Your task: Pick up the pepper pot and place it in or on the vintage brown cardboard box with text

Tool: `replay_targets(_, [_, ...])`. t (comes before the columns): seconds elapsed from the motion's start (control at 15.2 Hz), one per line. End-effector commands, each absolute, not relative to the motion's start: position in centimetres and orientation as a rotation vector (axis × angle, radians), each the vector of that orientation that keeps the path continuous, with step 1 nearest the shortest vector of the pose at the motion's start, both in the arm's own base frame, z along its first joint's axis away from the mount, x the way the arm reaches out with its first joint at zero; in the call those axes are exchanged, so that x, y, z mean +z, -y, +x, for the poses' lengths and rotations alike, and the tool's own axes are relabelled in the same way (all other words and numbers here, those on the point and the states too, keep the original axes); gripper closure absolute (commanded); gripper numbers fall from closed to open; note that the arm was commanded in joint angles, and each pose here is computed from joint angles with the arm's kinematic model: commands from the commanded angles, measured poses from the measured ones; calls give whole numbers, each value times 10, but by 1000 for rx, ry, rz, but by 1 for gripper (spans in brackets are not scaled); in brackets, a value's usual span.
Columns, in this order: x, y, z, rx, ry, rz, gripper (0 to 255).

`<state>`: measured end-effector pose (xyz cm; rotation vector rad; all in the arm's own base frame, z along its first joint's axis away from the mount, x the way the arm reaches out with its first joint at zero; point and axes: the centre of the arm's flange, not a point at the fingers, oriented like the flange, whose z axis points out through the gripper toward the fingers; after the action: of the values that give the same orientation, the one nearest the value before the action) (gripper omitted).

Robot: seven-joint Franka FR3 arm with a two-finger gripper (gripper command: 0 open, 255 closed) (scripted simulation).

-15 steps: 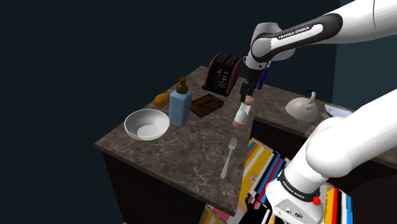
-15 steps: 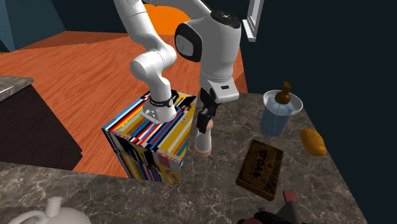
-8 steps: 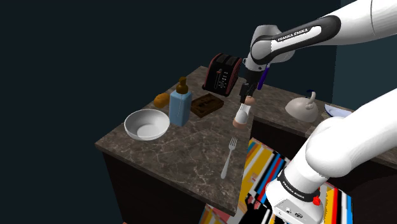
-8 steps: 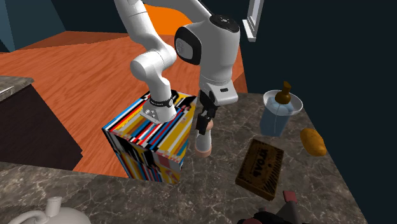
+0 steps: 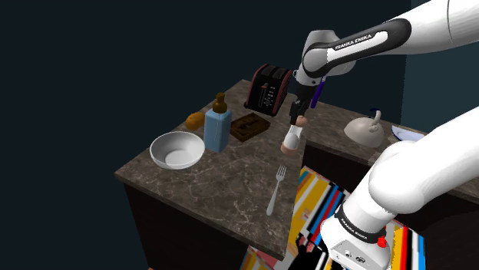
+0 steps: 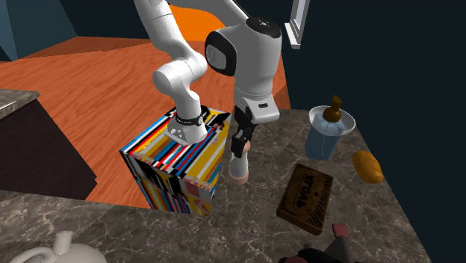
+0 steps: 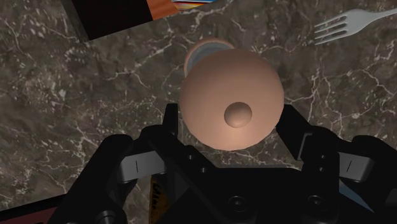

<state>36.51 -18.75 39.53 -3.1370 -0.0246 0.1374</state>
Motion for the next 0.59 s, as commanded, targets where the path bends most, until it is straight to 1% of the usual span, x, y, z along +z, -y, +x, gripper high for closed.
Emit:
replay_targets(0.0, [395, 187, 365, 138, 25, -3137, 255])
replay_targets(0.13, [395, 187, 365, 138, 25, -3137, 255])
replay_targets(0.53, [427, 187, 365, 138, 25, -3137, 255])
